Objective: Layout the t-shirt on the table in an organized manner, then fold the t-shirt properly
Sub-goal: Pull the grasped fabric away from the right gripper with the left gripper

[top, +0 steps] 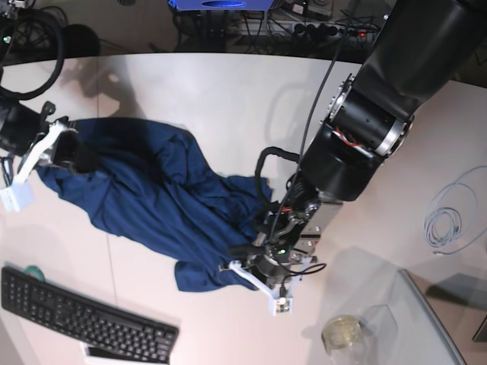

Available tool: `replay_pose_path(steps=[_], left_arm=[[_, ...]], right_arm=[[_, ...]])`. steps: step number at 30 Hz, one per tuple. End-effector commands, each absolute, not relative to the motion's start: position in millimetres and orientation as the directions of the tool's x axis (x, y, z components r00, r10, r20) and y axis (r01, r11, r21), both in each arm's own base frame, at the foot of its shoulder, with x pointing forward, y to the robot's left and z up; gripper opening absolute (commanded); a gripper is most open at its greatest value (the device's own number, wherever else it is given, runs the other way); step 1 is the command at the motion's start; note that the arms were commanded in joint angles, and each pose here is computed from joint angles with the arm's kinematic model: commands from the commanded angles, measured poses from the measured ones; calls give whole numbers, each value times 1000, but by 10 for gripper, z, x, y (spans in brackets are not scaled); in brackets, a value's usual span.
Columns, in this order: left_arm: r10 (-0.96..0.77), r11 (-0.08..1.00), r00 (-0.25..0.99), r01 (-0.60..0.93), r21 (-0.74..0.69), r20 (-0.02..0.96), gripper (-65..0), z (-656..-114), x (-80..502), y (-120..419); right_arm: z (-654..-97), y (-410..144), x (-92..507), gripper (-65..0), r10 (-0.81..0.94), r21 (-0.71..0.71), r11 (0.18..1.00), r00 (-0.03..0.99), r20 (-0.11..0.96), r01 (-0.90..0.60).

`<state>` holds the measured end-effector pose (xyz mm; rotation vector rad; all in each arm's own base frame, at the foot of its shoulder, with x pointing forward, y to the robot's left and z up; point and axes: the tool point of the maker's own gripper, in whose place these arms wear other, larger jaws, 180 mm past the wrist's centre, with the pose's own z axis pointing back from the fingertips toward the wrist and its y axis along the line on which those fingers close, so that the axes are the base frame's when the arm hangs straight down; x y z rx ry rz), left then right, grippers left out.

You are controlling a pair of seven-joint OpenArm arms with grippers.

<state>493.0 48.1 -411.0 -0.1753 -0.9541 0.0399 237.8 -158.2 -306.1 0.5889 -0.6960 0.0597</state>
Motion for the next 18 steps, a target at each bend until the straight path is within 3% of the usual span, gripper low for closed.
replay_pose_path(steps=[1, 11, 18], left_arm=[[122, 985, 490, 50, -168, 863, -650, -3683, 5178, 537], [427, 901, 386, -102, -423, 817, -650, -2756, 5112, 1293], [451, 892, 338, -128, -434, 826, -650, -2458, 5084, 1675]], right_arm=[[-2905, -1705, 2464, -650, -158, 470, 847, 726, 669, -249], [-2432, -2457, 2707, -650, -175, 330, 930, 595, 785, -162], [-2136, -2555, 2911, -650, -153, 284, 941, 520, 840, -183]])
